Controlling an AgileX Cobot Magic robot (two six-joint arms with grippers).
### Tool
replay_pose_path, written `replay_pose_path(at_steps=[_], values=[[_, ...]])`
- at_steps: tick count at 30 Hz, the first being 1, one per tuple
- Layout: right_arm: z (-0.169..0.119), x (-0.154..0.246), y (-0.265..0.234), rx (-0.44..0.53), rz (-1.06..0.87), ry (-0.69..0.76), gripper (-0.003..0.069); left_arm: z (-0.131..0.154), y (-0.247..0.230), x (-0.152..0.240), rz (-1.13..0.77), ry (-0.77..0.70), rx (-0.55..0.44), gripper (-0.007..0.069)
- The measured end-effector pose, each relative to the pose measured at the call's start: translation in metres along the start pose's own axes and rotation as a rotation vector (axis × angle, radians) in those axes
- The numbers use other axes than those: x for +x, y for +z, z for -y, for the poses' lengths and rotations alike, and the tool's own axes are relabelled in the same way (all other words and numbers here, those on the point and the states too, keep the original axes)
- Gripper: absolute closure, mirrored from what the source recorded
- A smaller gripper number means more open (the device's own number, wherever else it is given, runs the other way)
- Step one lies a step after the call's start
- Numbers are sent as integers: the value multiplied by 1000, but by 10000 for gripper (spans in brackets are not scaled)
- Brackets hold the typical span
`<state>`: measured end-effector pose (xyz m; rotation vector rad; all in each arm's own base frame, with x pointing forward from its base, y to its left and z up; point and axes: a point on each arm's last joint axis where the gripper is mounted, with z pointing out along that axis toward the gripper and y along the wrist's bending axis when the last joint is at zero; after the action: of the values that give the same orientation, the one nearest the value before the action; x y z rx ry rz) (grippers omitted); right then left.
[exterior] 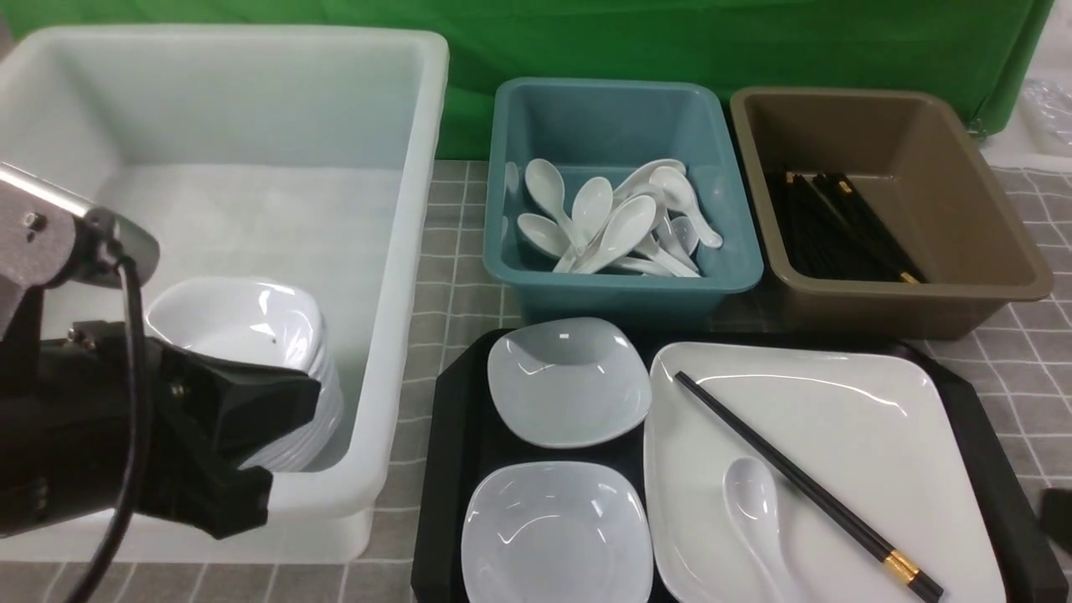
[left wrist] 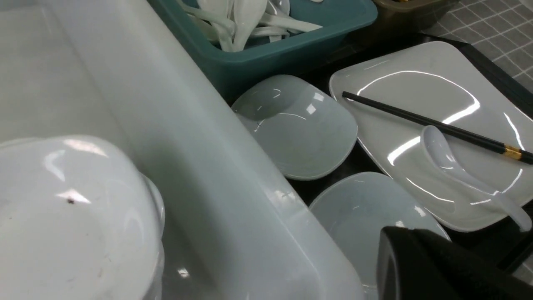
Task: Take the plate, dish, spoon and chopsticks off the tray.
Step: Use the right arm to grab a pair of chopsticks from the plate
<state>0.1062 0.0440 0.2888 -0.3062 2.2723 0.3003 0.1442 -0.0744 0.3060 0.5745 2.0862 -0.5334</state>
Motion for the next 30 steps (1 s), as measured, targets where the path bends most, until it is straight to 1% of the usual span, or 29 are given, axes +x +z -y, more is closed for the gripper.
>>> replay_pose_path(at_steps=[2, 4, 7, 8, 9, 11, 13, 16, 17, 18, 22, 30], values=[[-7, -17, 15, -19, -149, -109, 421, 2, 0, 1, -15, 18, 23, 612], [-10, -31, 32, -21, -275, -175, 421, 6, 1, 3, -30, 47, 51, 612], [-7, -46, 66, 4, -426, -233, 414, 15, -1, 3, -28, 102, 95, 612], [-3, -49, 84, 13, -499, -244, 406, 20, -3, 3, -21, 128, 118, 612], [-1, -51, 89, 15, -516, -251, 401, 22, -4, 4, -17, 141, 122, 612], [6, -52, 113, 0, -601, -274, 367, 29, -10, 5, -1, 193, 147, 612], [10, -50, 133, -33, -663, -286, 314, 34, -16, 6, 17, 239, 163, 612], [14, -47, 159, -70, -702, -285, 211, 40, -28, 6, 63, 284, 168, 612], [14, -47, 161, -71, -706, -286, 206, 40, -28, 6, 63, 286, 169, 612], [15, -46, 172, -76, -705, -286, 178, 41, -32, 6, 86, 302, 163, 612], [16, -45, 190, -71, -687, -286, 157, 40, -36, 5, 109, 323, 142, 612], [20, -32, 215, -76, -725, -293, 158, 39, -35, 5, 115, 325, 133, 612]])
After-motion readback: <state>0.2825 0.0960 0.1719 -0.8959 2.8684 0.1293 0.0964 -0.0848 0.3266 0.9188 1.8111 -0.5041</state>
